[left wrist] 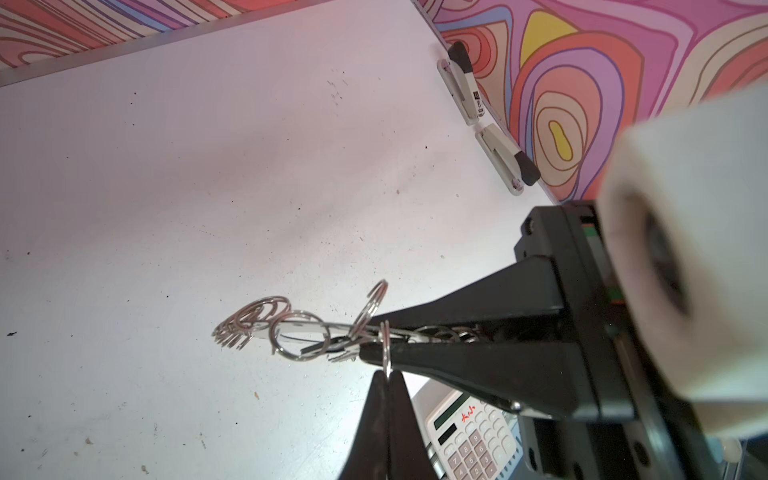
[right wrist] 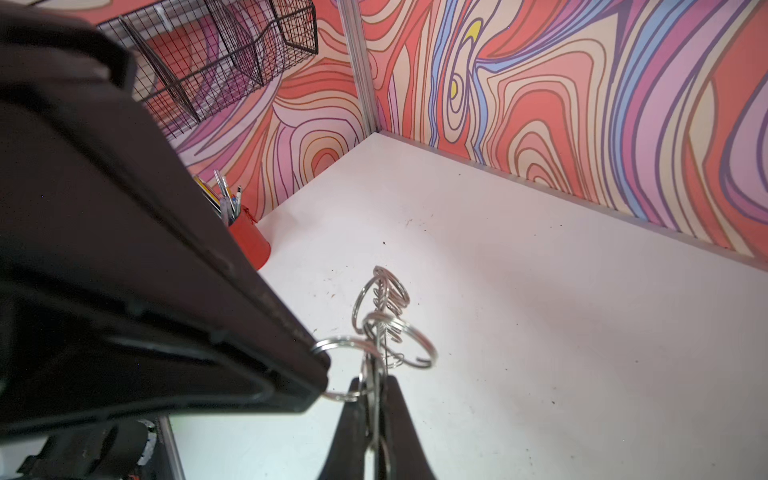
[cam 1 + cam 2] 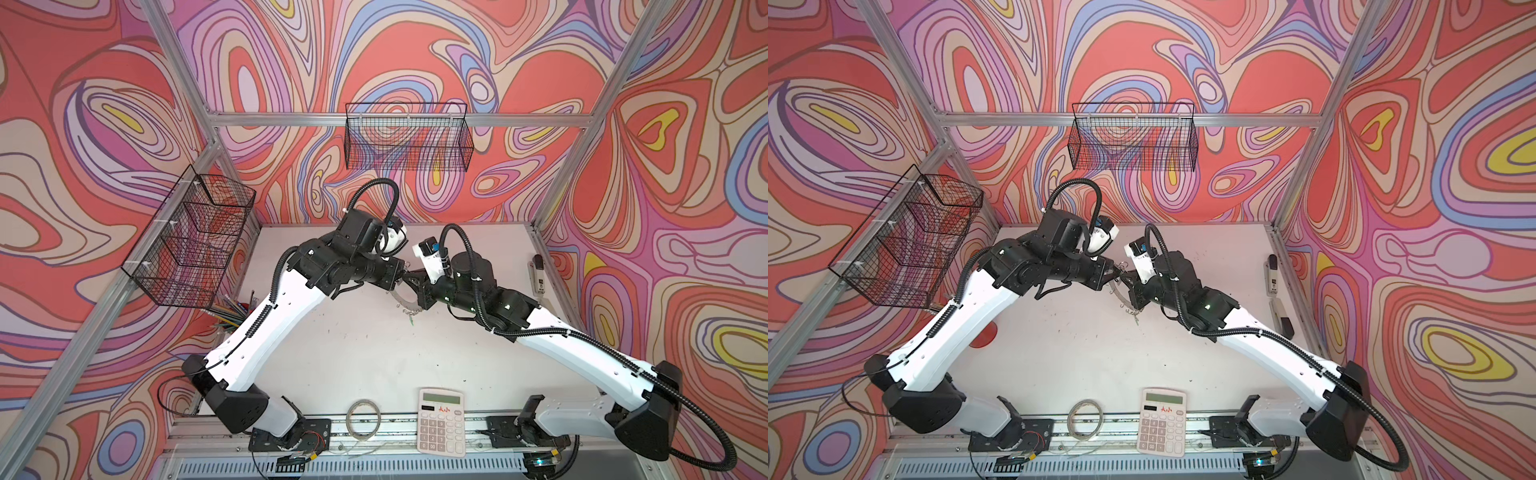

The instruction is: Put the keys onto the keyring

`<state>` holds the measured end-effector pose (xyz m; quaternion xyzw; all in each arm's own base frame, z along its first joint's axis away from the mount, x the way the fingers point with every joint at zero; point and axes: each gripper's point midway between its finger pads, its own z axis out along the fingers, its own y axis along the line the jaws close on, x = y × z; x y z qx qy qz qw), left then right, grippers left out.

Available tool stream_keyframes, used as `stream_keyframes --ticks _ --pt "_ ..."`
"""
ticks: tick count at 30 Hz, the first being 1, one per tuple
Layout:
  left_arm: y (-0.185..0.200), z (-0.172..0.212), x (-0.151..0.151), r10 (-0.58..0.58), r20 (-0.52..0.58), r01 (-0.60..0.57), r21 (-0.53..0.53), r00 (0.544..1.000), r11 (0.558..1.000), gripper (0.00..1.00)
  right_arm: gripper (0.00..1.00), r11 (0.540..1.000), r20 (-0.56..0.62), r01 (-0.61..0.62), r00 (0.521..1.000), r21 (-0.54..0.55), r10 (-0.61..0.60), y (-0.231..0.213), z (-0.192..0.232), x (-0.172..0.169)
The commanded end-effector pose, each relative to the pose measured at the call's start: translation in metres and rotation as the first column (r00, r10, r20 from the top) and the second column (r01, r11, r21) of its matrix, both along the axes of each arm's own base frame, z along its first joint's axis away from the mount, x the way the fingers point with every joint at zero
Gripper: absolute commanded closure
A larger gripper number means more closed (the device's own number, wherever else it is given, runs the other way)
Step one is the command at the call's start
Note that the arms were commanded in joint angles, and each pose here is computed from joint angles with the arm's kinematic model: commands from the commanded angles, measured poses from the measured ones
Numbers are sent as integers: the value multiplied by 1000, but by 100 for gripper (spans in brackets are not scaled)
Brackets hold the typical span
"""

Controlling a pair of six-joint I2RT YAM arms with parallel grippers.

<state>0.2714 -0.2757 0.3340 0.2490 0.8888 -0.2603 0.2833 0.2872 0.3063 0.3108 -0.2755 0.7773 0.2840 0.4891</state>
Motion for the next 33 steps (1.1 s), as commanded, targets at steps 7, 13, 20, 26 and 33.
stream_keyframes --ticks 7,13,20,26,33 --pt "44 -44 -59 -99 -229 146 195 968 970 100 100 978 134 121 986 -170 -98 -38 -3 15" --pt "41 -26 -59 -141 -180 168 144 974 975 100 100 985 92 33 996 -168 -17 -26 -15 6" --pt "29 -4 -64 -189 -145 189 -14 971 982 100 100 992 22 -98 995 -78 100 -6 -21 -13" --pt "35 -22 -66 -177 -188 188 39 966 981 100 100 975 -7 -221 975 -14 221 10 -14 -30" --pt "42 -19 -68 -189 -91 193 32 978 981 100 100 956 -11 -290 957 53 291 17 4 -44"
